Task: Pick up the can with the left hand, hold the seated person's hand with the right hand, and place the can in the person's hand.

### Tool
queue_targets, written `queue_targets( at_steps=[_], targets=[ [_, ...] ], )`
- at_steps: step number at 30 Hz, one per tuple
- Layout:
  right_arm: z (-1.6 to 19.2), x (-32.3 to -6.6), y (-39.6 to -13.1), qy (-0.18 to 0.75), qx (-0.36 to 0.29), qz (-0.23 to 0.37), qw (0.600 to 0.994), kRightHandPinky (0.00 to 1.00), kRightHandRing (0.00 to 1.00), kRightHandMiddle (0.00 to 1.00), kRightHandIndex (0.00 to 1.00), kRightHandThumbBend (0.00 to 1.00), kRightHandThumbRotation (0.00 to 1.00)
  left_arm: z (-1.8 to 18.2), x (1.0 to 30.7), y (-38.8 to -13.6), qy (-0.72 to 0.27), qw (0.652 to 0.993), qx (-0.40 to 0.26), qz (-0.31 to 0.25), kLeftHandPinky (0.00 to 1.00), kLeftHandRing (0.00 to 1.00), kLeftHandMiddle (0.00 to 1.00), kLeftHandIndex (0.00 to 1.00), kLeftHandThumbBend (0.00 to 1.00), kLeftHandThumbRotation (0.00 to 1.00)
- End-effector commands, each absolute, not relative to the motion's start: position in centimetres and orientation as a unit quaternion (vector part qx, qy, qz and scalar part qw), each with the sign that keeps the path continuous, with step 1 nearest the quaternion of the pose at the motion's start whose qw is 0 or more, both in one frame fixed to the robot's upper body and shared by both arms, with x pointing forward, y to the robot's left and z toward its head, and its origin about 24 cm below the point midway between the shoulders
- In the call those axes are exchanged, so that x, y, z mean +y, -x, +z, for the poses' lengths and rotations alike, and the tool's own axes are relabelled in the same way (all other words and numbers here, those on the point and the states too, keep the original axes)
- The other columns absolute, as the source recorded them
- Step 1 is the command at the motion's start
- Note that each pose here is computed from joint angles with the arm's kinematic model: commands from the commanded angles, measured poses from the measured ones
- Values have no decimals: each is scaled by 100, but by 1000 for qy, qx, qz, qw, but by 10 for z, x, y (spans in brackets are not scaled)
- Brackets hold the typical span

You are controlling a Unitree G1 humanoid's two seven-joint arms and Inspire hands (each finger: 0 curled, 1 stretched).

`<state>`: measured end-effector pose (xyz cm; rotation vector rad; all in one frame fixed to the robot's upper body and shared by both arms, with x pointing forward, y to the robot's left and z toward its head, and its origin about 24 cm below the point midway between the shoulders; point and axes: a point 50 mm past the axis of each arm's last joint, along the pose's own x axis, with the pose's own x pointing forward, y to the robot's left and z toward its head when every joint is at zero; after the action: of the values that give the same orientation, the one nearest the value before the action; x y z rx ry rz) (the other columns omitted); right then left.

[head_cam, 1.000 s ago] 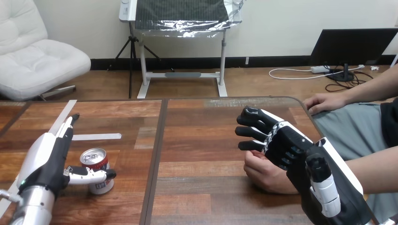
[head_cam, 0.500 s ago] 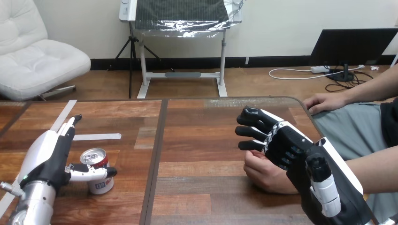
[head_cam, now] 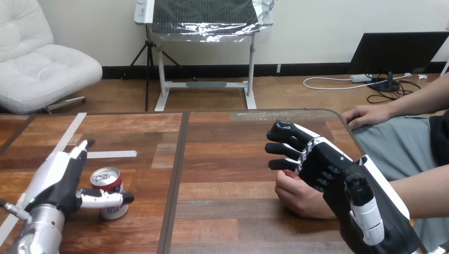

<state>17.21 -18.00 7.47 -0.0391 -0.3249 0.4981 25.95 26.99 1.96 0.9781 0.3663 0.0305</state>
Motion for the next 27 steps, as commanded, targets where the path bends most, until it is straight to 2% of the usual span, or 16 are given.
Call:
queue_targets(
  at_steps=[1,27],
  targets=[
    [93,-180,-181,37,-207,251,945,78,85,88,87,83,98,46,267,-279,-497,856,140,19,74,92,95,94,89,27],
    [95,-180,-180,34,-213,251,944,79,85,87,86,83,96,48,267,-288,-516,843,152,2,70,90,93,91,89,27]
  ],
)
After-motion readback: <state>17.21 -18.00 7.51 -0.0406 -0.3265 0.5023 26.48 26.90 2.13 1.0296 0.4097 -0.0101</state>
